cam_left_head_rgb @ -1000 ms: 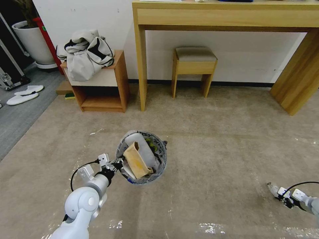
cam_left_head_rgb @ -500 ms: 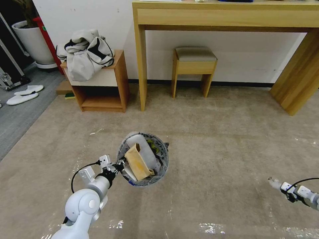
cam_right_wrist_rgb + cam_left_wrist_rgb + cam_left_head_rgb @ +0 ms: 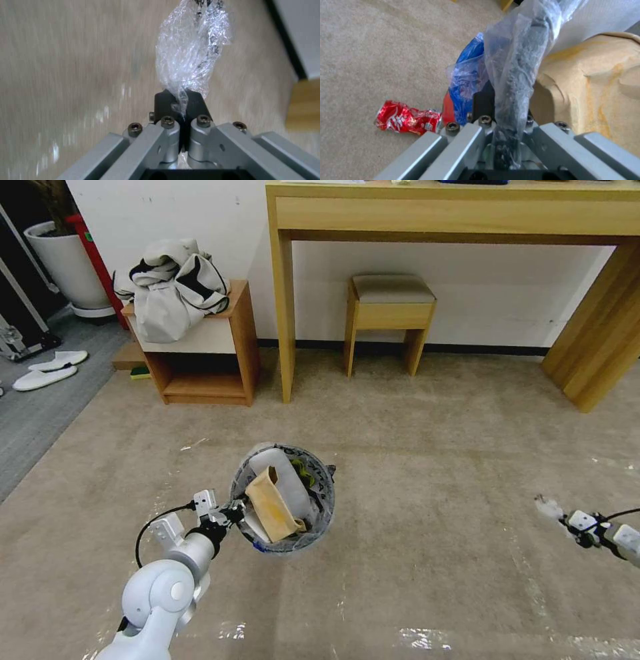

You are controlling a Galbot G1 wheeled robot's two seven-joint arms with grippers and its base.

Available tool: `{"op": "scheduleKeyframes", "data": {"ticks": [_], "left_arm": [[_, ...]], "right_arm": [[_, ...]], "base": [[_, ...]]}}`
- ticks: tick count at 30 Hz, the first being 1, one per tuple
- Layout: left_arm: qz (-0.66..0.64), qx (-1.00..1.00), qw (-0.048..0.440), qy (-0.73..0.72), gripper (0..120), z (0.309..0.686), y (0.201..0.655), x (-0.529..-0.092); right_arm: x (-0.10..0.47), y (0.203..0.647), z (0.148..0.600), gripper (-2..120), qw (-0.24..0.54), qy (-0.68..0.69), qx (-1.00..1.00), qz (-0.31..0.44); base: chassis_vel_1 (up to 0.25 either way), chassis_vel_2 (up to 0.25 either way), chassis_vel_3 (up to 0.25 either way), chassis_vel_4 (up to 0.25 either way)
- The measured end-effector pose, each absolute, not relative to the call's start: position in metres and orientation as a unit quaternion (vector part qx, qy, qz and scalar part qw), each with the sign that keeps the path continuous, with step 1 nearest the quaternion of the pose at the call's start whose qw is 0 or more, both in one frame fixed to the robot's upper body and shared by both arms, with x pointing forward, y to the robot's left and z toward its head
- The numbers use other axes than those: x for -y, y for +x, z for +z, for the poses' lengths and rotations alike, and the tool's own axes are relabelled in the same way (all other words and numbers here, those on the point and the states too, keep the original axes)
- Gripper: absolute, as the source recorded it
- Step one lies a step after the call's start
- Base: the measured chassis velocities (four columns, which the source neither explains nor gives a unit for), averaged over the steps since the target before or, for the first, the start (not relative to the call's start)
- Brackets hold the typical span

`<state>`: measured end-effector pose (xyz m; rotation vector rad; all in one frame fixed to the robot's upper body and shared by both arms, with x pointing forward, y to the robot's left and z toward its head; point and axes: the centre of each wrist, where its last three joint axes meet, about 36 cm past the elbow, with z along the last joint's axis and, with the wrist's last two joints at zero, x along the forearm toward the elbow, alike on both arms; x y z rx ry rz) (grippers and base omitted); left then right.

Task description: Pick up the trash bin and place the garbage on the floor into it.

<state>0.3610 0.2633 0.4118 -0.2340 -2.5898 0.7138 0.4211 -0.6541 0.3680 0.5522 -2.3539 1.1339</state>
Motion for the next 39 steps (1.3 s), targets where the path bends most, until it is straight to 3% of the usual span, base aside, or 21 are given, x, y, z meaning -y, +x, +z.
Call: {"op": "scheduleKeyframes", "data": {"ticks": [19, 30, 39], "left_arm": [[0.255, 0.934, 0.235, -0.084, 0, 0.411, 0.352, -0.255], [0.252, 0.934, 0.238, -0.083, 0, 0.409, 0.35, -0.254], [0.248, 0.93, 0.252, -0.097, 0, 0.402, 0.344, -0.245]], "right_arm": [[0.552, 0.43, 0.427, 0, -0.028, 0.334, 0.91, 0.242], [0.495, 0.43, 0.454, 0, -0.098, 0.4, 0.889, 0.202], [0.413, 0.441, 0.481, 0, -0.159, 0.482, 0.846, 0.163]], "base": [[0.0, 0.0, 0.0, 0.0], [0.0, 0.0, 0.0, 0.0], [0.0, 0.0, 0.0, 0.0]]}}
